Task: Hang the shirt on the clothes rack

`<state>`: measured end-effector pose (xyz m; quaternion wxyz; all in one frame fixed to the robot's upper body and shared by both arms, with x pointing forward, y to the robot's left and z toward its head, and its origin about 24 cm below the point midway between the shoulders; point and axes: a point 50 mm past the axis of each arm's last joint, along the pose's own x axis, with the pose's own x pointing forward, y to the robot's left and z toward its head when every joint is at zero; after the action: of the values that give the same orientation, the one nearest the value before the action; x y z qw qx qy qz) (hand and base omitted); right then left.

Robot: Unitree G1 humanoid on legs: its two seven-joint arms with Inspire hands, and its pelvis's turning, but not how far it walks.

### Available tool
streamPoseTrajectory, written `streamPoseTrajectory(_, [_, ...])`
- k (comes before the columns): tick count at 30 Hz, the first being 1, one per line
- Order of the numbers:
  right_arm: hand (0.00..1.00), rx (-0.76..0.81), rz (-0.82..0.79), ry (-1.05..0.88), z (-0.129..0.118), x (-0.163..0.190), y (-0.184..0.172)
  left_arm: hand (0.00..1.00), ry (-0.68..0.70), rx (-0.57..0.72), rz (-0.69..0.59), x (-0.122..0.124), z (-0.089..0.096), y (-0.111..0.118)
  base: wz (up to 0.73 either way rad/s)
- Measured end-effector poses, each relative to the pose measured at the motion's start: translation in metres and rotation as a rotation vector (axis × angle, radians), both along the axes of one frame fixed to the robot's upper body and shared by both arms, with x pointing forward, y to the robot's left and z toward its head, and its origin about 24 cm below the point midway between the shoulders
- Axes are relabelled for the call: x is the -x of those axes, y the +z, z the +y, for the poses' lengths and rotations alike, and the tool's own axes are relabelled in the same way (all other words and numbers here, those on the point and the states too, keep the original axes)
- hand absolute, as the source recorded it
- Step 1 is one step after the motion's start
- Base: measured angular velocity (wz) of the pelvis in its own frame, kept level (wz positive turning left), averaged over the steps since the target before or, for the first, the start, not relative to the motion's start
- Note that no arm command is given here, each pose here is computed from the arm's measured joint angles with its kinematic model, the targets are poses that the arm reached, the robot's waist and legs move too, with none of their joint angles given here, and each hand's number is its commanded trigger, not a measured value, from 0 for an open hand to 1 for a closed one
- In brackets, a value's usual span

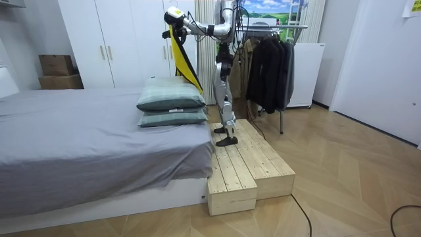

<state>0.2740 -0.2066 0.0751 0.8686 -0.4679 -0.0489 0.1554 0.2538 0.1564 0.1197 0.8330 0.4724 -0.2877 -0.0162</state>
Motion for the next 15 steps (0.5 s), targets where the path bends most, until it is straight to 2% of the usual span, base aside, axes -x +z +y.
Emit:
streamPoseTrajectory(2, [0.0, 0.004, 0.005, -0.008, -0.0011, -0.0004, -0.002, 1.0, -0.007, -0.004, 0.005, 0.0002, -0.0009, 0.0004, 0.06])
streamPoseTrajectory(4, [0.07, 0.016, 0.006, -0.009, -0.0015, -0.0004, -0.0027, 1.0, -0.009, -0.005, 0.009, 0.0001, -0.0013, 0.0001, 0.03])
streamPoseTrajectory(5, [0.18, 0.034, 0.004, -0.009, -0.0014, -0.0005, -0.0029, 1.0, -0.01, -0.005, 0.01, 0.0002, -0.0014, 0.0, 0.0])
streamPoseTrajectory(6, [0.22, 0.041, 0.003, -0.009, -0.0014, -0.0005, -0.003, 1.0, -0.01, -0.005, 0.01, 0.0002, -0.0015, 0.0, 0.0])
streamPoseTrajectory(7, [0.53, 0.047, 0.002, -0.01, -0.0014, -0.0006, -0.003, 1.0, -0.01, -0.006, 0.01, 0.0002, -0.0015, 0.0, 0.0])
streamPoseTrajectory(8, [0.7, 0.049, -0.001, -0.011, -0.0015, -0.0006, -0.003, 1.0, -0.011, -0.004, 0.011, 0.0002, -0.0018, -0.0001, 0.0])
streamPoseTrajectory(9, [0.93, 0.05, -0.001, -0.012, -0.0015, -0.0006, -0.003, 1.0, -0.011, -0.003, 0.011, 0.0002, -0.002, -0.0001, 0.0])
streamPoseTrajectory(10, [1.0, 0.053, -0.002, -0.013, -0.0015, -0.0006, -0.003, 1.0, -0.011, -0.003, 0.011, 0.0002, -0.0021, -0.0002, 0.0])
streamPoseTrajectory(15, [1.0, 0.078, -0.004, -0.013, -0.0016, -0.0006, -0.0035, 1.0, -0.012, -0.002, 0.011, 0.0003, -0.0025, -0.0003, 0.0])
